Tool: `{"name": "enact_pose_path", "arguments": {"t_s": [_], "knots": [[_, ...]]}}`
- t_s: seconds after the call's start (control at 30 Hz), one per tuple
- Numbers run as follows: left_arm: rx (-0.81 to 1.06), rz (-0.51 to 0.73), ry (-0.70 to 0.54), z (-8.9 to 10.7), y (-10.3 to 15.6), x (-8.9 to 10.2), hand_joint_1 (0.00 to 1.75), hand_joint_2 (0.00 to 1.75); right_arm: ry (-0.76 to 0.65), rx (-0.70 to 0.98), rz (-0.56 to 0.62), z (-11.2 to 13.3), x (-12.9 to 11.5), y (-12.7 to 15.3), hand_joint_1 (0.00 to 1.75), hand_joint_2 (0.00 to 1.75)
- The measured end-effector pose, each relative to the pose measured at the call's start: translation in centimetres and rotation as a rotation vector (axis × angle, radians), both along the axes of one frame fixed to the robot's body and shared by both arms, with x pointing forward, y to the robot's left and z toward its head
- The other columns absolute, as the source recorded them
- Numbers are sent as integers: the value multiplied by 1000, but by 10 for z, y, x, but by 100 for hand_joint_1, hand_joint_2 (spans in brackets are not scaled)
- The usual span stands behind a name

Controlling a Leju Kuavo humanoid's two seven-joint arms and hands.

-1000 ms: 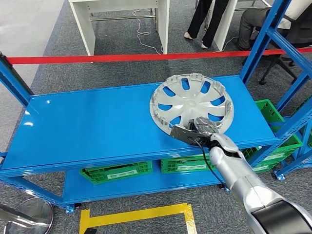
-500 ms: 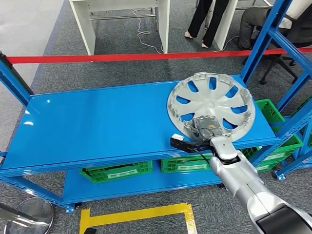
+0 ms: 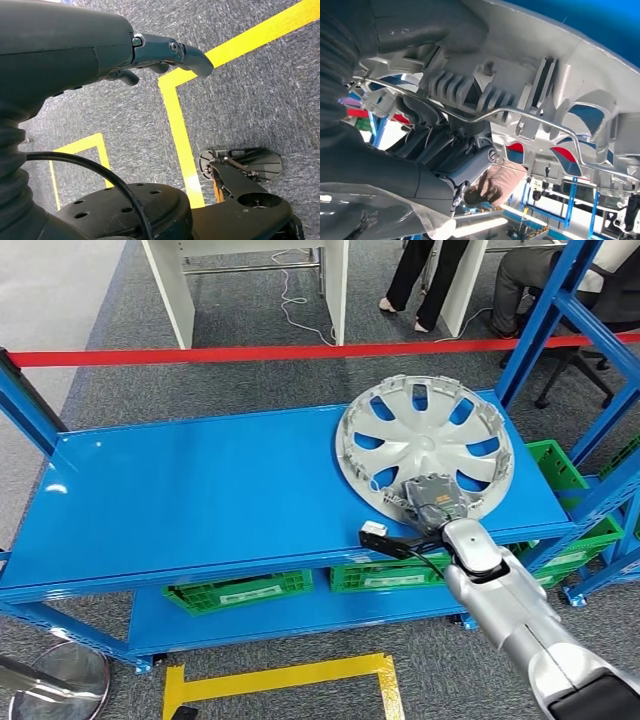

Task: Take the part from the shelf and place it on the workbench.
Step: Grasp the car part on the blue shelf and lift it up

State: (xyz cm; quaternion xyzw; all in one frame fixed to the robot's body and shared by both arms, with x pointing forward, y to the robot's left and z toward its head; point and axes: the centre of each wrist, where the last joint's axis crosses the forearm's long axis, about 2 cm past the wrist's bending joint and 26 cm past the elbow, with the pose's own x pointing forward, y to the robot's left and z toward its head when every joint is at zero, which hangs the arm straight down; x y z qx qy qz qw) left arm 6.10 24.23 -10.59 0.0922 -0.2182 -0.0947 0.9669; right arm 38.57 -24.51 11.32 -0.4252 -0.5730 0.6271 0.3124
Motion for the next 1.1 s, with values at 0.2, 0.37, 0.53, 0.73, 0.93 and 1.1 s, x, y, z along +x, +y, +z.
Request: {"name": "enact_pose_path", "arguments": {"t_s": [0.2, 0.37, 0.53, 0.73, 0.93, 1.1], "knots": [[0, -2, -1, 0, 0, 0, 0, 175, 0, 4, 4, -1, -2, -5, 175, 175], [1, -4, -1, 0, 0, 0, 0, 175, 8, 10, 6, -2, -4, -7, 175, 175], [2, -8, -2, 0, 0, 1, 0, 175, 22, 29, 11, -3, -4, -9, 175, 175], [2, -11, -3, 0, 0, 1, 0, 175, 68, 59, 32, -4, -4, -12, 175, 175], [4, -22, -6, 0, 0, 2, 0, 175, 136, 110, 84, -8, -5, -14, 175, 175], [3, -30, -7, 0, -1, 2, 0, 175, 168, 189, 115, -17, -11, -11, 175, 175]]}}
